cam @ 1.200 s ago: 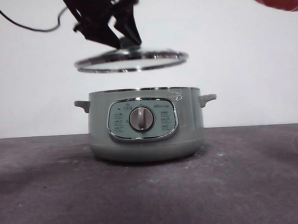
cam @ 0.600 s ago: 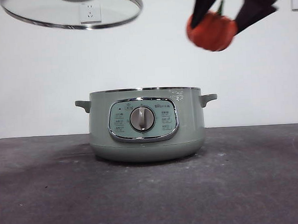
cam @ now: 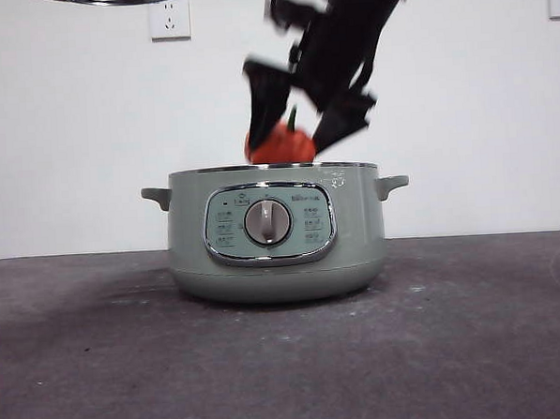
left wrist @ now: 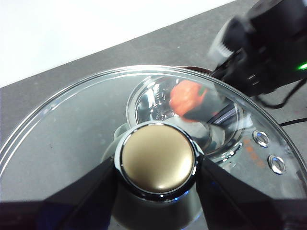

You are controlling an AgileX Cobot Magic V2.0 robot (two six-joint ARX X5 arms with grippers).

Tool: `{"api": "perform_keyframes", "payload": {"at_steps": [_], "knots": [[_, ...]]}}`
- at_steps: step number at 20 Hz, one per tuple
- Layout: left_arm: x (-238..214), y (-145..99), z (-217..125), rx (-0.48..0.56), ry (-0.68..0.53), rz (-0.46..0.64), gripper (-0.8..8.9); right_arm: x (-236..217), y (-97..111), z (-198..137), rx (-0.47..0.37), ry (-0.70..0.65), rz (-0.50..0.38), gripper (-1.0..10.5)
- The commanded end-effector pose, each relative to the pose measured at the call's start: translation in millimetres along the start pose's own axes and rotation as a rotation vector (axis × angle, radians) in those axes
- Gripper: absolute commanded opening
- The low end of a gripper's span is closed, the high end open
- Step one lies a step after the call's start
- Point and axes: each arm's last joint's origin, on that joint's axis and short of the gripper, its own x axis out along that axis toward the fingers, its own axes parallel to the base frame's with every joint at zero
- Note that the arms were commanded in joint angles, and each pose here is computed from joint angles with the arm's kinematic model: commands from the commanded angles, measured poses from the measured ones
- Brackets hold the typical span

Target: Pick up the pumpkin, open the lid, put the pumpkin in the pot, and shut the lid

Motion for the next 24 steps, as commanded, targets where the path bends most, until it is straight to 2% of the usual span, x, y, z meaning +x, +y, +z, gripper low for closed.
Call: {"api": "perform_keyframes", "payload": {"at_steps": [1, 10, 11, 12, 13, 14, 20, 22, 24], "knots": [[-14, -1, 3, 0.007, -0.066, 0.003, -0.08, 22, 2, -6, -0.03, 0.007, 0.001, -0.2], [-23, -2, 1, 0.01, -0.079, 0.003, -0.08, 62, 12, -29, -0.101, 0.106, -0.018, -0.2], [-23, -2, 1, 0.01, -0.08, 0.003, -0.08, 62, 12, -29, -0.103, 0.11, -0.015, 0.3], [-23, -2, 1, 0.01, -0.08, 0.003, -0.08, 62, 12, -29, -0.103, 0.11, -0.014, 2.1], [-23, -2, 1, 0.011, -0.08, 0.003, -0.08, 62, 12, -29, -0.102, 0.108, -0.016, 5.0], [-23, -1, 2, 0.014, -0.082, 0.003, -0.08, 62, 12, -28, -0.096, 0.107, -0.016, 6.2], [-23, -1, 3, 0.015, -0.095, 0.004, -0.09, 36, 13, -8, -0.08, 0.043, -0.023, 6.3], [-22, -1, 4, 0.015, -0.101, 0.005, -0.09, 6, 14, 3, -0.069, 0.019, -0.058, 6.3], [-17, -1, 7, 0.017, -0.119, 0.0, -0.09, -41, 11, 16, 0.009, -0.019, -0.12, 6.3]]}}
